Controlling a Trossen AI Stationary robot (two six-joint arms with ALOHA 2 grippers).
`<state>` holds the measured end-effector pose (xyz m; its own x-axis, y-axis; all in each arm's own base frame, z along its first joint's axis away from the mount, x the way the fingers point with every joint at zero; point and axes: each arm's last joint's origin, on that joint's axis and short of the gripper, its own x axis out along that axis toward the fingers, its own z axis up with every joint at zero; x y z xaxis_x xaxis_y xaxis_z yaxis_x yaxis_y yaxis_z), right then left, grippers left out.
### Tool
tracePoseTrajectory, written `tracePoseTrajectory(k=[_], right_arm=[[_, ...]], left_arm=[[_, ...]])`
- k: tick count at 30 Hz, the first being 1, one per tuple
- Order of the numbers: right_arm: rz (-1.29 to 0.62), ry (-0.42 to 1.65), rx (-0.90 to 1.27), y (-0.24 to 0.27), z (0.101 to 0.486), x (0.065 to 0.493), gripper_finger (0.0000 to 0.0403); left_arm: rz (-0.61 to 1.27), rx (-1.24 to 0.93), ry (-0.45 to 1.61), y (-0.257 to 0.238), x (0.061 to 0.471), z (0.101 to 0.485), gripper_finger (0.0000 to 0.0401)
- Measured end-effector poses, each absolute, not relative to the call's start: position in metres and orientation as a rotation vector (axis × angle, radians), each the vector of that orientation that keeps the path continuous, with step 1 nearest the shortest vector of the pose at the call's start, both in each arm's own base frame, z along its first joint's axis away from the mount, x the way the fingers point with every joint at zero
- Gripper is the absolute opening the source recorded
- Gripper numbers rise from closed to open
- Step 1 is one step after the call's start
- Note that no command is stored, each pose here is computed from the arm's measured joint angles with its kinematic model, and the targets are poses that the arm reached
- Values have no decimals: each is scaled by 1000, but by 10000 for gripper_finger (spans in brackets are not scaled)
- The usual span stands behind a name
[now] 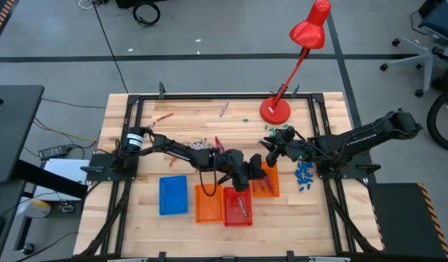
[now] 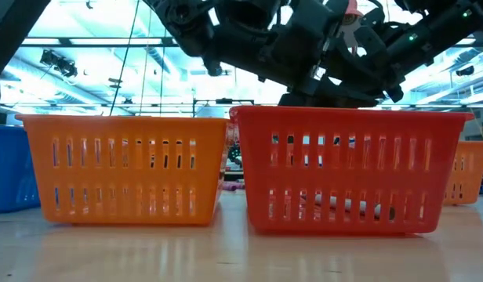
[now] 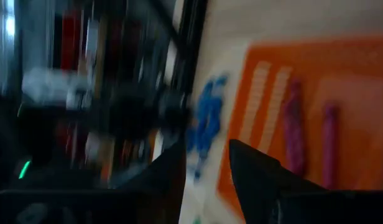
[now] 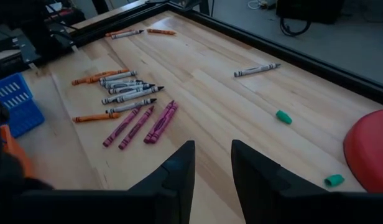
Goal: Sort crayons
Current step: Put the orange crayon into the left orange bin
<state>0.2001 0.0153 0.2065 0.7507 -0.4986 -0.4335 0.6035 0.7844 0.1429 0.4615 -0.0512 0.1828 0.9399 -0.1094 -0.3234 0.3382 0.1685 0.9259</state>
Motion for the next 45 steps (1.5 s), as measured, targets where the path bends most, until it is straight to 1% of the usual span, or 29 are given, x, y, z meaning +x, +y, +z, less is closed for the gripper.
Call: tracePoseTrajectory(k=[3, 5, 9, 12, 16, 19, 24, 28, 31, 35, 37, 42, 45], right_arm=[[-602, 396, 280, 18, 206, 200, 110], [-605, 397, 275, 19, 206, 199, 110], [-612, 393, 270, 19, 206, 199, 110], [-611, 390, 275, 20, 206, 199, 110], [-609, 383, 278, 20, 207, 199, 110], [-607, 377, 280, 20, 207, 200, 110], [-606, 378, 279, 20, 207, 200, 110], [-605, 376, 280, 21, 207, 200, 110], [-605, 376, 279, 21, 207, 200, 110], [-603, 373, 279, 21, 207, 201, 110], [-604, 373, 278, 21, 207, 201, 110], [-603, 373, 280, 21, 207, 201, 110], [-604, 375, 280, 21, 207, 201, 110]], left_arm=[[-143, 1360, 325, -55, 460, 185, 129], [-92, 1347, 417, -55, 456, 186, 124], [-117, 1249, 564, -46, 443, 197, 114], [-126, 1141, 655, -36, 428, 214, 104], [-173, 983, 738, -16, 405, 238, 90], [-194, 860, 849, 4, 389, 243, 80], [-164, 684, 1085, 36, 371, 228, 71], [-46, 471, 1219, 59, 364, 214, 71], [73, 300, 1282, 74, 356, 211, 71], [270, 53, 1288, 93, 349, 210, 71], [343, -35, 1292, 101, 345, 210, 71], [395, -105, 1331, 109, 337, 192, 72], [395, -146, 1345, 110, 331, 182, 81]])
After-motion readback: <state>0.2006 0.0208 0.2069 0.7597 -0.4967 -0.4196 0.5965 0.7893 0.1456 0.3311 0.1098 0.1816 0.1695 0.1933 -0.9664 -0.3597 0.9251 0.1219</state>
